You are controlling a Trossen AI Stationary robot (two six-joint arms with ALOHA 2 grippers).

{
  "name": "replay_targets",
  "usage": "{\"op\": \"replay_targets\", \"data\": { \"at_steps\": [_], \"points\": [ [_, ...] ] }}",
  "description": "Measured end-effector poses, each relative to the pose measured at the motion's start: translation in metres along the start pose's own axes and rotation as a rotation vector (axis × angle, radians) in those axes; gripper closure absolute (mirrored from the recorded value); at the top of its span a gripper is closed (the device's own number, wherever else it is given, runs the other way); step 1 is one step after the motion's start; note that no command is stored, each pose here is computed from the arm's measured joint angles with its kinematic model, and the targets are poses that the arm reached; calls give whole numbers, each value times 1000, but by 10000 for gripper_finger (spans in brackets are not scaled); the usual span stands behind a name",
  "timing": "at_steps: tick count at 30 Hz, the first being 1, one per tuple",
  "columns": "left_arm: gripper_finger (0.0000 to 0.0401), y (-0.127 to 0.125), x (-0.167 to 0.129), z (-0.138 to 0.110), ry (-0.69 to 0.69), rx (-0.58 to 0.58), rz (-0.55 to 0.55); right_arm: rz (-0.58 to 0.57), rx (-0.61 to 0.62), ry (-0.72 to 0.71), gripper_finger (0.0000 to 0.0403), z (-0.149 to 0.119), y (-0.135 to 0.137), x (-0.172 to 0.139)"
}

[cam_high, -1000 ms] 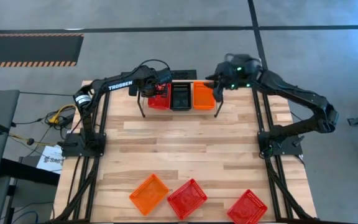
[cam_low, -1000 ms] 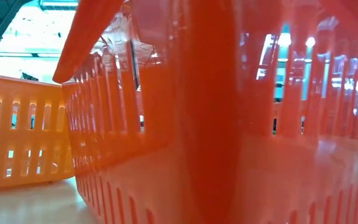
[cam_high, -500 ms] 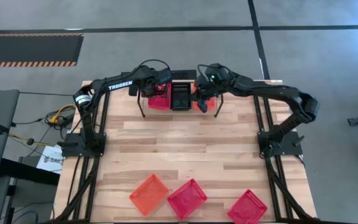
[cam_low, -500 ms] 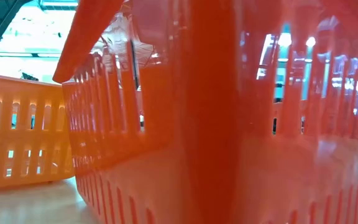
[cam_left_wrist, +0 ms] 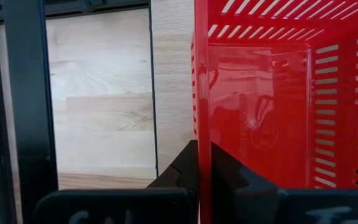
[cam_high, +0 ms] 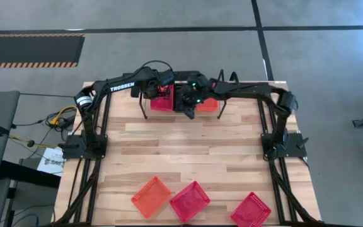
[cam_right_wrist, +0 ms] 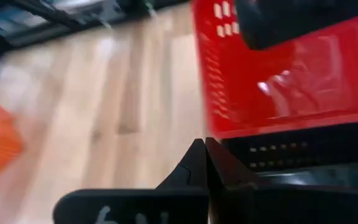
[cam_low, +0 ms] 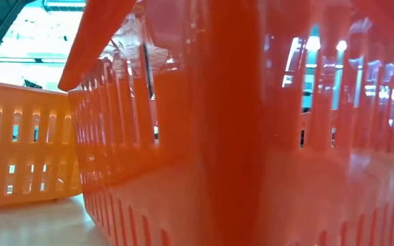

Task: Stack baskets on shelf by color
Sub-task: Put the top red bin on the shelf

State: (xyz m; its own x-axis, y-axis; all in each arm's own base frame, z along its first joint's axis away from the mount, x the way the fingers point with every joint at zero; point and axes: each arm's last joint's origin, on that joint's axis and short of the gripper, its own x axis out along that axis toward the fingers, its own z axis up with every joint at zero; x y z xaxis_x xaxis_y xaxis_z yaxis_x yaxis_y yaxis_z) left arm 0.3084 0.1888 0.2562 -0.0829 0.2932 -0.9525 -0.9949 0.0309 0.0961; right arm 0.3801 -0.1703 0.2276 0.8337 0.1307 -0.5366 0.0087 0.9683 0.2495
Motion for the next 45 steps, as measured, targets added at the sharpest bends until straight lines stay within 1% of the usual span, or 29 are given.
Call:
{"op": "replay_targets", "data": {
  "at_steps": [2,6,11,15,18,26,29,32,34,40,45],
  "points": [
    [401,-1,0,-1,0,3,-1,-50,-36,7,402,1,-2,6],
    [401,-2,-1,-3,4,9,-6,-132,-98,-10,402,8,-3,5],
    [401,-2,-1,-3,4,17,-7,-163,-136,-49,402,17,-1,-1],
    [401,-2,-1,-3,4,27,-7,-194,-130,-19,402,12,-6,2],
    [401,-2,-1,-2,4,27,-6,-196,-125,8,402,6,-7,7],
    [401,-2,-1,-3,4,28,-6,-221,-151,-36,403,10,-11,9],
    [401,-2,-1,-3,1,39,-6,-224,-136,-18,403,6,-14,13],
    [401,-2,-2,-3,-6,53,-1,-221,-146,-21,403,4,-15,18],
    [401,-3,-4,-3,-23,56,3,-217,-131,7,403,-1,-16,21],
    [401,-4,-13,1,-75,93,4,-218,-131,-2,403,0,-16,20],
    [382,-7,-18,2,-93,116,-7,-210,-116,5,403,0,-16,19]
  ]
}}
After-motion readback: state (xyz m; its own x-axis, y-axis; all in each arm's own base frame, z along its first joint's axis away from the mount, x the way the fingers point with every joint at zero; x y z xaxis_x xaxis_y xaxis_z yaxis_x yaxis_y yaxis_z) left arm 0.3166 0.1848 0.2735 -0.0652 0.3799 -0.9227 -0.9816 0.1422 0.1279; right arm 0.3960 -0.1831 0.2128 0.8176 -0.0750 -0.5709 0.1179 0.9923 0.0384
